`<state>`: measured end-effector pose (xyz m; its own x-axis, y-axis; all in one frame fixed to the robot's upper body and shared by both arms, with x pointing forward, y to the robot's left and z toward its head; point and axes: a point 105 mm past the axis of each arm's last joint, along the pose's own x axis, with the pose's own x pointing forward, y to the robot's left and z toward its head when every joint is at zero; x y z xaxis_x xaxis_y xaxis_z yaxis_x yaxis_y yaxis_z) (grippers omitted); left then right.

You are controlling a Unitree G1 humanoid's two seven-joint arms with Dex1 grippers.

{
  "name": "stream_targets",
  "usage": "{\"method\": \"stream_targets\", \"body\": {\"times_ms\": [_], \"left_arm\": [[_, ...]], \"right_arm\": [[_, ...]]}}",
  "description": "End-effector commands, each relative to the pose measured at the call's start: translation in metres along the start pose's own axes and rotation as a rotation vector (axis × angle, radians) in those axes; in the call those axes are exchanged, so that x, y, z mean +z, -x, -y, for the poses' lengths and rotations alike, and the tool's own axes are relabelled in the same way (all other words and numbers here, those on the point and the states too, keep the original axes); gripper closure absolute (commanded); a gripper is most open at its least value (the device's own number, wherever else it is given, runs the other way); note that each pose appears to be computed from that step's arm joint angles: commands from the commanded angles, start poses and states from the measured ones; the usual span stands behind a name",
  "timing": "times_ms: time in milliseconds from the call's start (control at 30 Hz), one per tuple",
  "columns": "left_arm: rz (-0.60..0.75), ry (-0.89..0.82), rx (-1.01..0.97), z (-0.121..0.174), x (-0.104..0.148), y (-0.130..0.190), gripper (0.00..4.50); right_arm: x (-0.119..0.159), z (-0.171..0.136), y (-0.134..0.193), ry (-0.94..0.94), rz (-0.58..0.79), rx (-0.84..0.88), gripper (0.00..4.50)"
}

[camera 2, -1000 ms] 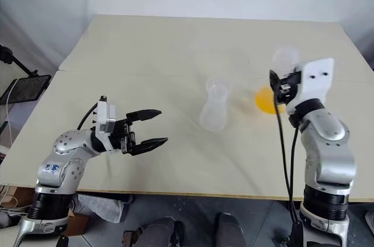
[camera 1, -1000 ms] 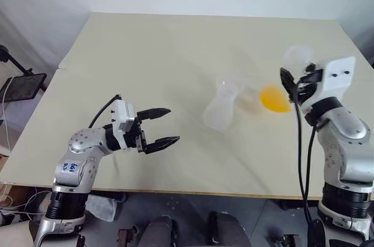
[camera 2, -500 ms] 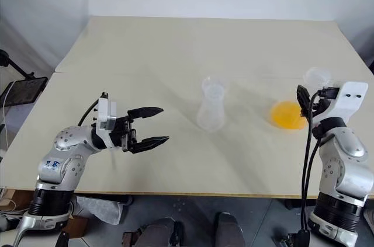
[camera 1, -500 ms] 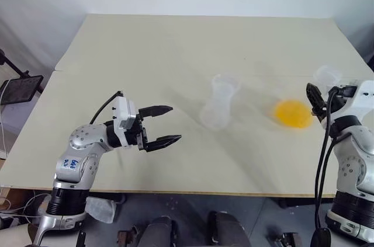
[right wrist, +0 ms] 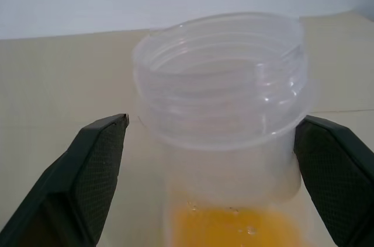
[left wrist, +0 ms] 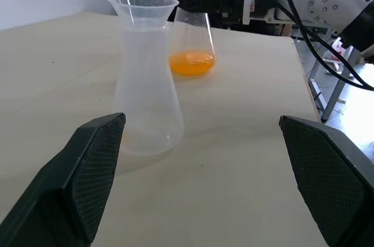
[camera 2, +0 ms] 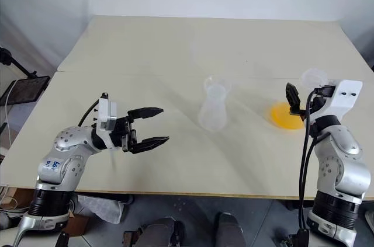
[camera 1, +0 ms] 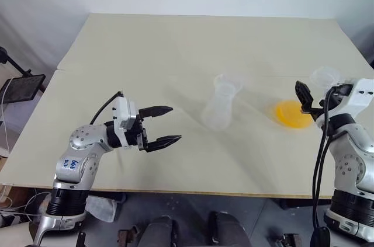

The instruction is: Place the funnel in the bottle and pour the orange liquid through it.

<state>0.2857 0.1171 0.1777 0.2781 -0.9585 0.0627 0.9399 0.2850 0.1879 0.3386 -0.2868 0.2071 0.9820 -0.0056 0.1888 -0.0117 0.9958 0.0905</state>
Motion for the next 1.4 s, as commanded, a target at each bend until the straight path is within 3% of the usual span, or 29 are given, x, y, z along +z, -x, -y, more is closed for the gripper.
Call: {"method": "stream_targets", "body": {"times_ms": [33,167,267,367,433,733,867,1033,1400], "left_arm": [[0.025,-0.029,-0.021,0.005,0.010,-0.001,0.00],[0.025,-0.032,-0.019,0.004,0.010,-0.001,0.00],[0.024,-0.033,-0.018,0.004,0.010,-0.001,0.00],[0.024,-0.033,-0.017,0.003,0.010,-0.001,0.00],[0.024,-0.033,-0.017,0.003,0.010,-0.001,0.00],[0.026,-0.034,-0.016,0.003,0.010,-0.001,0.00],[0.023,-0.034,-0.010,0.003,0.010,0.000,0.00],[0.023,-0.034,-0.005,0.003,0.010,0.001,0.00],[0.031,-0.036,0.009,0.002,0.010,0.000,0.00]], "right_arm": [[0.020,0.001,-0.002,0.000,0.069,-0.008,0.02],[0.020,0.003,-0.002,-0.015,0.074,-0.022,0.02],[0.020,0.005,-0.001,-0.015,0.074,-0.029,0.67],[0.020,0.005,-0.001,-0.014,0.073,-0.030,1.67],[0.020,0.005,-0.001,-0.011,0.073,-0.030,2.02],[0.042,-0.012,-0.001,0.047,0.125,0.056,2.05],[0.064,-0.043,-0.008,0.321,0.169,0.123,2.05],[0.078,-0.081,-0.014,0.531,0.218,0.189,2.05],[0.078,-0.117,-0.018,0.982,0.297,0.245,2.05]]}}
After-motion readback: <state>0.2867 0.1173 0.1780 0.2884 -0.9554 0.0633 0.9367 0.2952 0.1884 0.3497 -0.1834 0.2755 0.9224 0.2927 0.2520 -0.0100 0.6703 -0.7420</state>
